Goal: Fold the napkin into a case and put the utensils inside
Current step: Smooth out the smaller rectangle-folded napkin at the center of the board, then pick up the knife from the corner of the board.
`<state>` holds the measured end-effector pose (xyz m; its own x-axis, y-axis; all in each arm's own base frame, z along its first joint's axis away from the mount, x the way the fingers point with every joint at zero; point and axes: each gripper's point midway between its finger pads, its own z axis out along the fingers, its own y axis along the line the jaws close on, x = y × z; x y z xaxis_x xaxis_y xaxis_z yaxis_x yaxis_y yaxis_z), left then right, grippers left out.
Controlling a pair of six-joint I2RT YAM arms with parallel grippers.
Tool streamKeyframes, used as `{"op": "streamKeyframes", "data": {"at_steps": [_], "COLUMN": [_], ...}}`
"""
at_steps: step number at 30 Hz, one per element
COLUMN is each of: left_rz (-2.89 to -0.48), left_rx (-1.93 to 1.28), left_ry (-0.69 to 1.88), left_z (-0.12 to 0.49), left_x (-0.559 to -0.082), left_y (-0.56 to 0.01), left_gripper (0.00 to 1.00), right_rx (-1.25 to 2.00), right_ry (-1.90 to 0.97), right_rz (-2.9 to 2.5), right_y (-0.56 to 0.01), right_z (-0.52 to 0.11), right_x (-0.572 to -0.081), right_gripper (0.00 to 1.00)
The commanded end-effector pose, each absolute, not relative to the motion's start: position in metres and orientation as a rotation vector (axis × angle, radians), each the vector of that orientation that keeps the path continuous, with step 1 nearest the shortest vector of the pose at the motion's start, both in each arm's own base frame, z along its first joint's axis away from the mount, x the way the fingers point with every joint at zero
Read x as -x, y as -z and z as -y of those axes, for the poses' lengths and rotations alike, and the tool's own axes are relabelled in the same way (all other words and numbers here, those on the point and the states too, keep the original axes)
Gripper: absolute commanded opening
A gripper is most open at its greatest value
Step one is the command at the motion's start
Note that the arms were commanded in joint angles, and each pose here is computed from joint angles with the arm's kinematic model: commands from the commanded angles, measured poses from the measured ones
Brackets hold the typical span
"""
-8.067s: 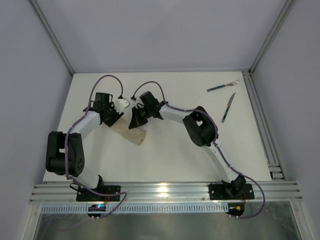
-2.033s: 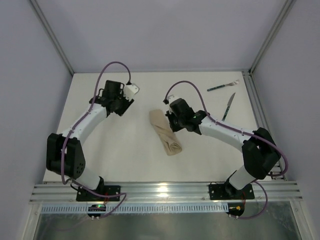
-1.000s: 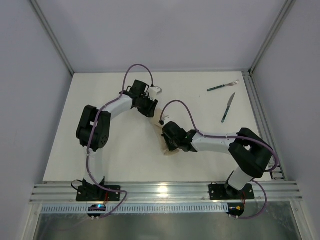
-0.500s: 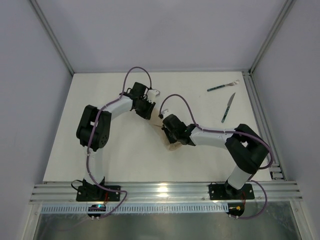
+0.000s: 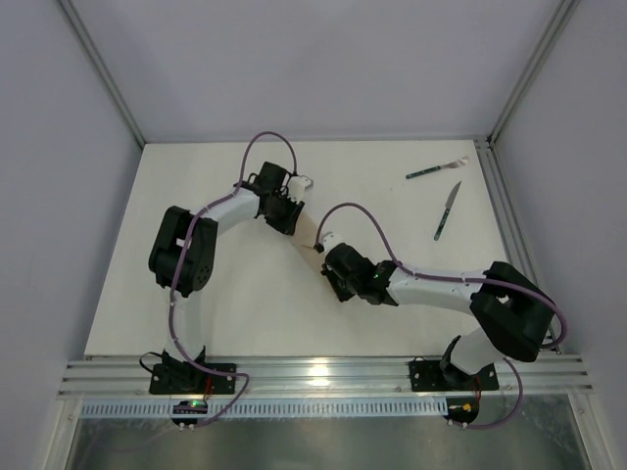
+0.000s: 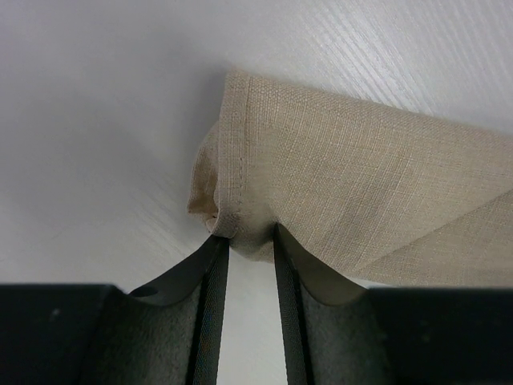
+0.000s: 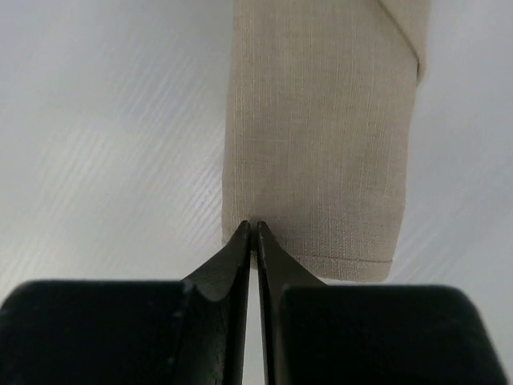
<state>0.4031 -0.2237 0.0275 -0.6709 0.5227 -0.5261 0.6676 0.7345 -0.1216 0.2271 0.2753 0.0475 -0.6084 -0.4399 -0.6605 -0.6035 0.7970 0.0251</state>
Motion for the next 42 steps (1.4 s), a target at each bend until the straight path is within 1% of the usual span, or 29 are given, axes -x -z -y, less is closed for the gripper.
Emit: {"op": "streamKeyframes", "data": {"at_steps": [1,6,9,12,14,15,16,17,18,19,20,21,23,25,26,27,28,30,31,32,35,37,38,39,41,42], "left_rz": [-2.539,-2.525,-2.503,-2.479,-2.457,-2.449,-2.438,-2.427,-2.401,-2.387,-2.377,-2.357,-2.335,-2.313,-2.303,-2.298,-2.287,-2.275,-2.255,-2.25,-2.192,-2.167,-2.144,-2.138,-2.128,-2.14], "left_rx": [-0.913,-0.904,-0.903,-0.895,-0.891,-0.886,-0.877,-0.872,-0.863,-0.857,-0.853,-0.846,-0.841,-0.835,-0.834,-0.829,-0.824,-0.817,-0.808,-0.802,-0.782,-0.735,-0.712,-0.688,-0.605,-0.581], "left_ry": [0.382,0.364,0.334,0.299,0.288,0.276,0.272,0.269,0.263,0.262,0.26,0.26,0.246,0.228,0.222,0.214,0.205,0.163,0.149,0.118,0.085,0.073,0.071,0.07,0.044,0.04], "left_z": [0.212,0.211,0.208,0.205,0.205,0.204,0.204,0.204,0.204,0.204,0.204,0.204,0.201,0.198,0.197,0.195,0.193,0.185,0.18,0.173,0.154,0.136,0.127,0.12,0.096,0.087], "left_x": [-0.386,-0.388,-0.392,-0.397,-0.401,-0.403,-0.404,-0.405,-0.407,-0.408,-0.408,-0.408,-0.408,-0.407,-0.407,-0.406,-0.404,-0.402,-0.397,-0.394,-0.379,-0.375,-0.367,-0.363,-0.356,-0.35], "left_y": [-0.021,-0.024,-0.029,-0.035,-0.043,-0.046,-0.05,-0.054,-0.064,-0.071,-0.076,-0.087,-0.098,-0.112,-0.118,-0.123,-0.133,-0.144,-0.159,-0.164,-0.191,-0.207,-0.221,-0.227,-0.24,-0.242], "left_gripper": [0.31,0.35,0.38,0.46,0.49,0.49,0.51,0.53,0.56,0.57,0.59,0.6,0.63,0.64,0.65,0.65,0.65,0.66,0.66,0.67,0.73,0.8,0.81,0.84,0.89,0.9], "right_rx": [0.707,0.709,0.707,0.695,0.706,0.699,0.699,0.712,0.698,0.7,0.706,0.707,0.706,0.702,0.679,0.659,0.62,0.544,0.482,0.442,0.226,0.115,0.106,0.09,0.022,-0.02], "right_ry": [-0.342,-0.304,-0.296,-0.281,-0.269,-0.286,-0.292,-0.304,-0.339,-0.346,-0.343,-0.354,-0.324,-0.3,-0.282,-0.283,-0.31,-0.337,-0.371,-0.373,-0.333,-0.266,-0.247,-0.243,-0.222,-0.211], "right_rz": [-2.392,-2.42,-2.392,-2.335,-2.308,-2.274,-2.253,-2.221,-2.165,-2.142,-2.129,-2.081,-2.066,-2.034,-2.023,-2.011,-1.974,-1.943,-1.879,-1.862,-1.825,-1.821,-1.839,-1.838,-1.875,-1.888], "right_y": [-0.029,-0.019,-0.031,-0.056,-0.07,-0.086,-0.104,-0.118,-0.147,-0.158,-0.168,-0.19,-0.202,-0.22,-0.226,-0.234,-0.247,-0.255,-0.272,-0.276,-0.287,-0.293,-0.289,-0.293,-0.286,-0.282], "right_z": [-0.27,-0.266,-0.266,-0.266,-0.264,-0.266,-0.268,-0.271,-0.276,-0.277,-0.276,-0.277,-0.271,-0.266,-0.262,-0.259,-0.257,-0.247,-0.246,-0.241,-0.217,-0.194,-0.19,-0.185,-0.162,-0.151], "right_x": [-0.218,-0.217,-0.221,-0.231,-0.233,-0.235,-0.238,-0.24,-0.245,-0.246,-0.246,-0.249,-0.251,-0.255,-0.26,-0.263,-0.268,-0.281,-0.29,-0.296,-0.326,-0.345,-0.353,-0.359,-0.371,-0.374], "right_gripper": [0.09,0.09,0.09,0.11,0.19,0.22,0.29,0.32,0.36,0.4,0.5,0.53,0.65,0.74,0.82,0.93,0.98,0.99,0.99,0.99,0.99,0.99,0.99,0.99,0.99,0.99]}}
